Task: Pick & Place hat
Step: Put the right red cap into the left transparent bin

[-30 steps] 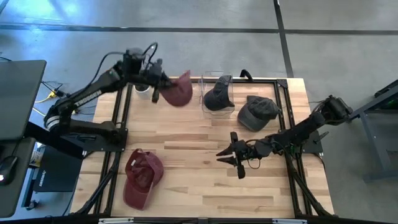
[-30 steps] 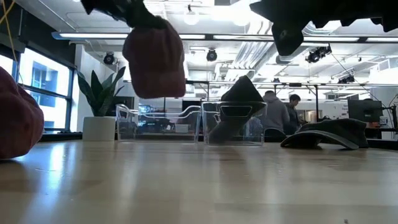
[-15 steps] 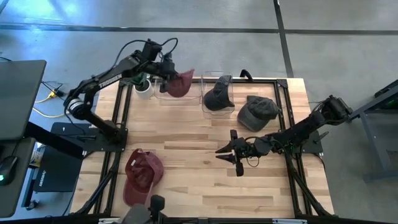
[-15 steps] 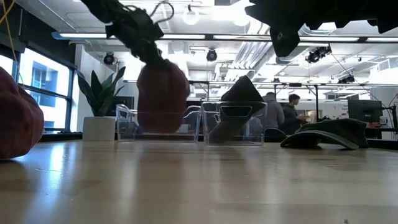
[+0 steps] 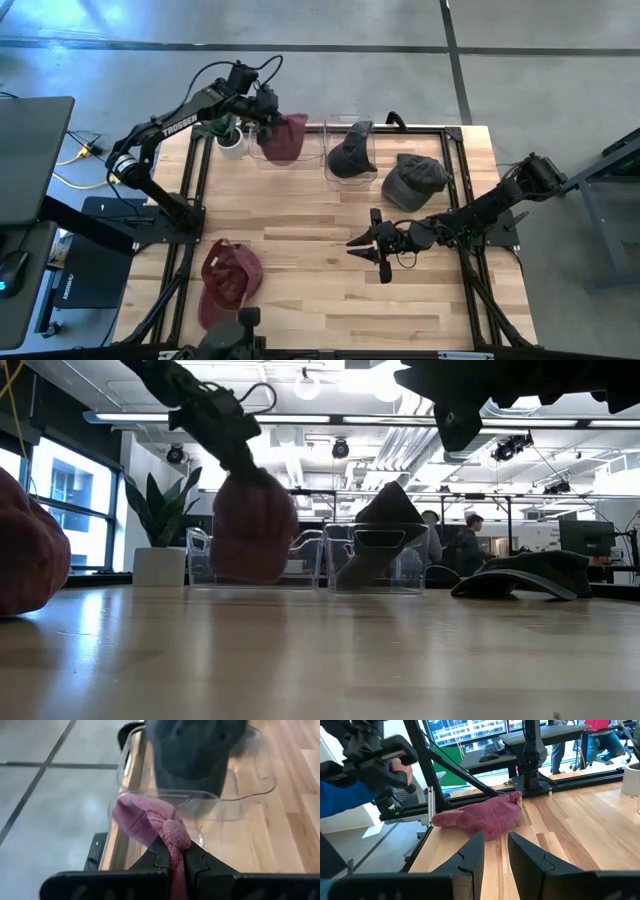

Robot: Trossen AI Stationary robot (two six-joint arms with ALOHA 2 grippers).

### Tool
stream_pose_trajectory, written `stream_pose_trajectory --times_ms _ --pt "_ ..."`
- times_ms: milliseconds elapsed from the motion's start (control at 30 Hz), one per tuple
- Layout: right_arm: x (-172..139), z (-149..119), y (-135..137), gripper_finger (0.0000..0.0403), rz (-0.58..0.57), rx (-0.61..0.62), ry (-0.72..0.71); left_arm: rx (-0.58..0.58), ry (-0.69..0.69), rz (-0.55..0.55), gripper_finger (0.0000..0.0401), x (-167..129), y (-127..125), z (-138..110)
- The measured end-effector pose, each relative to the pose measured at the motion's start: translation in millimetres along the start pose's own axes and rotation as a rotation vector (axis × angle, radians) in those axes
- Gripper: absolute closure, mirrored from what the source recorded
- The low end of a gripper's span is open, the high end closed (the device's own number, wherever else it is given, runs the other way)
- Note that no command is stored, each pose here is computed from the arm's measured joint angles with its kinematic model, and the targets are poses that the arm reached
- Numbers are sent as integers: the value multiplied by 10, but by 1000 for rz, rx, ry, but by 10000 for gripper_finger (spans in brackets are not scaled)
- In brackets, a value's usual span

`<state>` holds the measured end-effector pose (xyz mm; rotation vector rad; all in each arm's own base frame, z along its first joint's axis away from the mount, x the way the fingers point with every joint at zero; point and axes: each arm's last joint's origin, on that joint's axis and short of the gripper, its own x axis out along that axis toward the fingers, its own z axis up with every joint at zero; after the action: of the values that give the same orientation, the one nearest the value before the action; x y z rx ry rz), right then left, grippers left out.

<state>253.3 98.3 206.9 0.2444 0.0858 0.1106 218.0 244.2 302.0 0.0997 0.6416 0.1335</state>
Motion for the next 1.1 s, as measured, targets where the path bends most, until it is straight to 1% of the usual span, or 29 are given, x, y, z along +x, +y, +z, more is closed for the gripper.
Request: stream_pose_trajectory --times_ms 100,200,300,400,467,633,767,867,1000,1100 --pt "0 5 2 320 1 1 -5 -38 32 -15 400 75 46 -82" --pt "0 7 2 320 2 3 -6 -95 33 -41 400 144 80 -133" --pt "0 7 2 320 2 2 -6 -115 42 -66 400 212 103 -185" --pt "0 7 2 320 2 2 -6 -110 32 -77 400 254 108 -188" --pt "0 7 2 320 2 2 -7 -102 7 -115 400 264 101 -185" --pt "0 7 2 320 2 3 -7 -33 -64 -201 400 258 78 -170" --pt "0 7 2 320 -2 2 -8 -11 -42 -165 400 246 106 -190" --pt "0 8 2 320 -2 2 -8 20 -18 -154 400 334 114 -218" --pt "0 8 1 320 -4 11 -9 4 -5 -130 400 420 136 -238" --pt "0 8 1 320 -4 12 -9 -2 2 -115 384 426 157 -249"
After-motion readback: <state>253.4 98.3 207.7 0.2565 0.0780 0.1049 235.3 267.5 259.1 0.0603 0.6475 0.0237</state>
